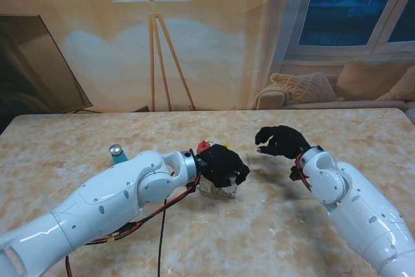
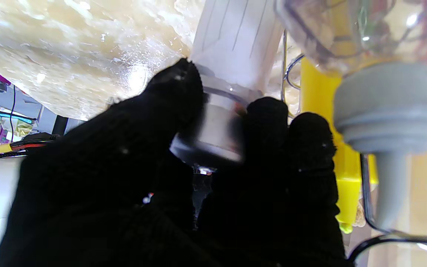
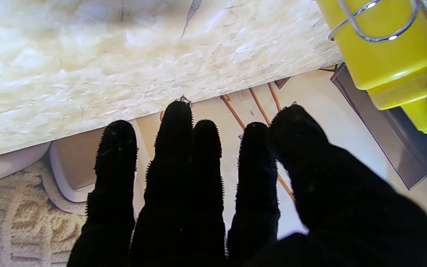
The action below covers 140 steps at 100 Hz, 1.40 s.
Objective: Place the seasoning bottles into the rack
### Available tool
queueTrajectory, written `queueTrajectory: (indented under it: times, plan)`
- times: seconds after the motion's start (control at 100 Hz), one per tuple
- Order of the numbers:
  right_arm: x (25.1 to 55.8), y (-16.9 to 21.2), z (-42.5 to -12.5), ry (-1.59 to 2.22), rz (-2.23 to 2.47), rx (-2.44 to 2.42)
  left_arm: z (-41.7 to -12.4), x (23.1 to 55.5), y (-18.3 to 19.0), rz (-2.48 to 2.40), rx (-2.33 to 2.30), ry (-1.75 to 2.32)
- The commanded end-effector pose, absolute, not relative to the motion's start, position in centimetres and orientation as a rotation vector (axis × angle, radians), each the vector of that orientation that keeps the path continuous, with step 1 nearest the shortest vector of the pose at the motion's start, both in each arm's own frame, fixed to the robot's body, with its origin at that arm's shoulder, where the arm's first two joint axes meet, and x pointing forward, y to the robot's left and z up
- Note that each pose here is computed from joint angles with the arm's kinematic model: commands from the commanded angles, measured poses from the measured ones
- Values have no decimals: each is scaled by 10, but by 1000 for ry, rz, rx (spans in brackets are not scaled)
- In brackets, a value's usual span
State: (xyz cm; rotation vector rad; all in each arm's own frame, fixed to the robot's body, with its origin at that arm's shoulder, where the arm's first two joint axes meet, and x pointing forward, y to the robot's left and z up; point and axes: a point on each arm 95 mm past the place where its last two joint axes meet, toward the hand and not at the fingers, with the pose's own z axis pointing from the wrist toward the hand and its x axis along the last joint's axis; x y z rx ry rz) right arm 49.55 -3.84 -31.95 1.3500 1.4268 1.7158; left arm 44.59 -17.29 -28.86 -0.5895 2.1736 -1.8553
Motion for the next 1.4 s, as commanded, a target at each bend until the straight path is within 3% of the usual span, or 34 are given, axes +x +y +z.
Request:
queueTrajectory:
  times: [0.0,0.5,1.39]
  plan:
    - [492,-33,-325,1451,1717,1360,-293,446,-173,-1843,-605,2186]
    - [492,-33,-325,1455,1714,1359,-304,449,-168,-1835,-639,2139]
    - [491,-34,-325,1450,1724,1361,-298,447,-176,-1861,-504,2079]
